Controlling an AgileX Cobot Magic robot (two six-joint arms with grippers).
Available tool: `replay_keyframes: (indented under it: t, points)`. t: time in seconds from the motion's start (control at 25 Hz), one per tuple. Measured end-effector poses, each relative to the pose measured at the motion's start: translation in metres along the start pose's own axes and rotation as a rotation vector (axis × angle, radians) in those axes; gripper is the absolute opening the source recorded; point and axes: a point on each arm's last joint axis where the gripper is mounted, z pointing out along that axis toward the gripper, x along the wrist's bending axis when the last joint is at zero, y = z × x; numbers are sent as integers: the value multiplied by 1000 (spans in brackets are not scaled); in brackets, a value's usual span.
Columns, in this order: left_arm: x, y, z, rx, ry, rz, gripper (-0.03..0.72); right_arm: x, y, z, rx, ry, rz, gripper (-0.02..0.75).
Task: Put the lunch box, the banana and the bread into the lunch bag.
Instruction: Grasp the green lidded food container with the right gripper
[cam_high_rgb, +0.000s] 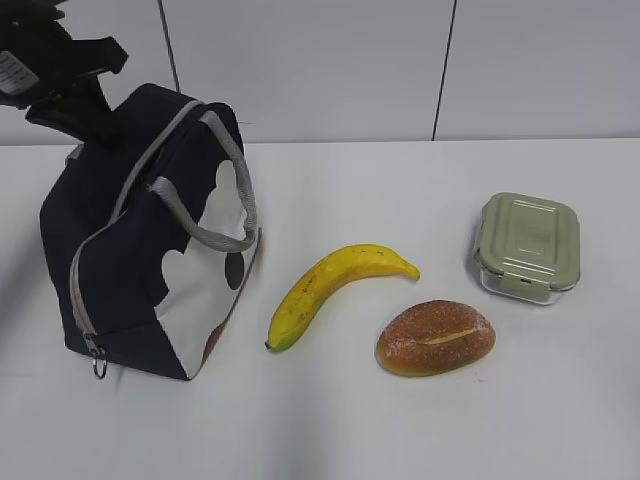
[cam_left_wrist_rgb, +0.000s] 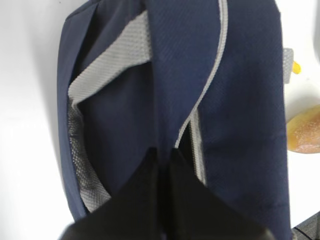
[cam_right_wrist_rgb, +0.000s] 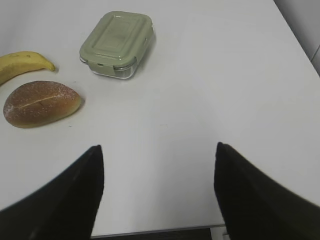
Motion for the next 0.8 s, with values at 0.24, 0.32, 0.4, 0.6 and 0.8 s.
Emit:
replay_keyframes:
  t: [0.24, 0.32, 0.4, 0.6, 0.8]
  points:
    - [-4, -1, 0, 7, -47, -18, 0, 0, 0, 0, 0, 0, 0, 510]
    - [-7, -1, 0, 12, -72, -26, 0, 0, 0, 0, 0, 0, 0, 510]
    - [-9, -1, 0, 12, -94, -35, -1, 0, 0, 0, 0, 0, 0, 510]
    - [-11, -1, 0, 11, -120, -44, -2, 0, 0, 0, 0, 0, 0, 510]
    - [-11, -1, -1, 11, -121, -44, -2, 0, 0, 0, 0, 0, 0, 510]
